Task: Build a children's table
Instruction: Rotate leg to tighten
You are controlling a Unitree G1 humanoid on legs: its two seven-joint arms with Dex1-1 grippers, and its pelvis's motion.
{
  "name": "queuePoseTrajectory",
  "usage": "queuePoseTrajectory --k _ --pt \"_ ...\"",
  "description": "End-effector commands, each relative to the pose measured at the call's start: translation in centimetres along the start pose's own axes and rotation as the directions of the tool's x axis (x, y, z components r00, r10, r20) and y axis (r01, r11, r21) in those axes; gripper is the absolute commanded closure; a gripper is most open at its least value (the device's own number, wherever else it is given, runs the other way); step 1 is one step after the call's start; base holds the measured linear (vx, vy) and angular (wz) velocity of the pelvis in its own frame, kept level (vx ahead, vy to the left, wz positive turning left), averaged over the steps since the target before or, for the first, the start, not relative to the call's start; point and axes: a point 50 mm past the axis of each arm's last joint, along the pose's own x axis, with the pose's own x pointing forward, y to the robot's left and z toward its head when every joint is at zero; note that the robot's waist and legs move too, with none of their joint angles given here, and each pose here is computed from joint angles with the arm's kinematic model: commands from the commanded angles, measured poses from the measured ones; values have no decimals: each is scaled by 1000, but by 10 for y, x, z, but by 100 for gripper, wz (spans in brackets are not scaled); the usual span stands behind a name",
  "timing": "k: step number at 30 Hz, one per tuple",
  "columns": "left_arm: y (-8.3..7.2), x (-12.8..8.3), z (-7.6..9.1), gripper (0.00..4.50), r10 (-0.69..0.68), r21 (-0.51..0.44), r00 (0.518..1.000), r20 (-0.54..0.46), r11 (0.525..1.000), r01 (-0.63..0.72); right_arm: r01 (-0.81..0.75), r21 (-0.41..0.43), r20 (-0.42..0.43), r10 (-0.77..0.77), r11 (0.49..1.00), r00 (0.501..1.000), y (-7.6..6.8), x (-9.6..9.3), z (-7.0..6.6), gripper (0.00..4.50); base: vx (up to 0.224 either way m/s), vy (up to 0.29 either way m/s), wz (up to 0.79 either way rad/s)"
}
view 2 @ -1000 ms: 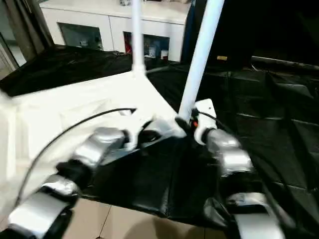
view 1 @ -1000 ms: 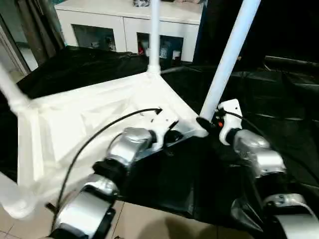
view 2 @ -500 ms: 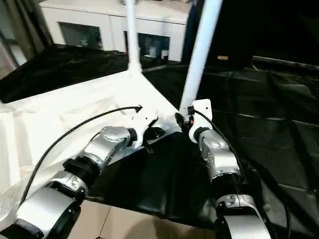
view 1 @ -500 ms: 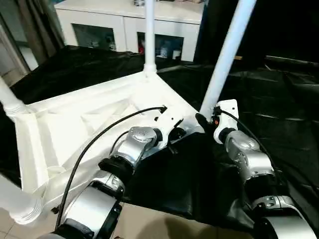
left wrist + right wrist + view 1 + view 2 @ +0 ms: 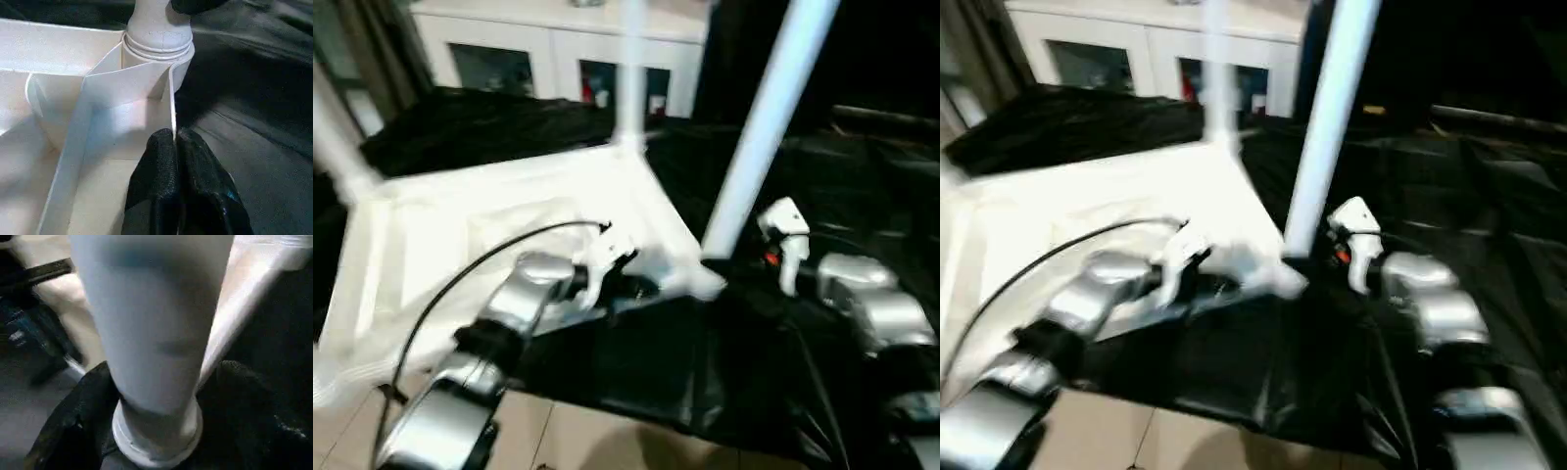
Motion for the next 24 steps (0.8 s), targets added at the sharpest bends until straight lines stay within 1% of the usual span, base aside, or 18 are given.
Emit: queuePoseTrajectory --k 1,3,4,5,8,9,10,11,12,13,14,15,16,17,19,20,22,24 --pt "-9 3 13 450 -118 40 993 29 992 116 -70 -1 -22 70 998 997 5 -3 0 118 0 0 0" --pt "-8 1 11 450 -118 40 993 17 992 117 -116 11 -48 116 993 992 8 -4 -3 118 0 0 0" --pt "-8 1 11 450 -115 41 993 16 993 114 -123 13 -52 123 992 991 9 -4 -4 133 0 0 0" --pt "-8 0 11 450 -111 42 994 16 993 110 -142 20 -60 143 990 988 10 -5 -5 133 0 0 0" --pt "-7 -1 11 450 -98 44 995 19 994 98 -158 38 -61 160 987 985 13 -4 -7 164 0 0 0" --pt "-7 -1 12 450 -96 44 995 20 994 95 -158 40 -60 160 987 985 13 -3 -7 164 0 0 0" --pt "-6 0 13 450 -71 49 997 24 996 70 -152 46 -57 154 987 986 15 -1 -9 185 0 0 0" --pt "-6 0 13 450 -71 49 997 24 996 70 -152 46 -57 154 987 986 15 -1 -9 185 0 0 0" --pt "-5 0 14 450 -63 50 998 26 997 61 -149 48 -57 152 988 987 15 0 -10 199 0 0 0" --pt "-2 2 14 450 -18 51 1000 22 999 17 -92 53 -50 95 994 994 13 4 -13 208 0 0 0" --pt "-1 2 14 450 -5 51 1000 20 999 4 -71 56 -49 74 996 996 12 5 -14 219 0 0 0" --pt "1 3 14 450 9 52 1000 18 999 -10 -49 59 -48 52 997 997 11 6 -15 219 0 0 0" --pt "6 5 15 450 72 53 997 13 996 -73 60 69 -55 -56 996 997 5 11 -19 232 0 0 0" --pt "6 5 15 450 76 53 997 12 996 -77 67 70 -56 -63 995 996 4 12 -20 236 0 0 0" --pt "15 9 17 450 196 45 981 8 980 -196 244 114 -73 -236 963 969 -4 20 -27 243 0 0 0" --pt "18 11 18 450 235 42 972 5 971 -235 296 133 -80 -288 946 954 -5 22 -29 246 0 0 0" --pt "26 16 22 450 354 38 935 5 935 -353 428 192 -88 -419 883 904 -7 31 -32 250 0 0 0" --pt "27 19 25 450 377 37 926 14 925 -378 480 226 -101 -470 848 877 -7 36 -34 250 0 0 0"
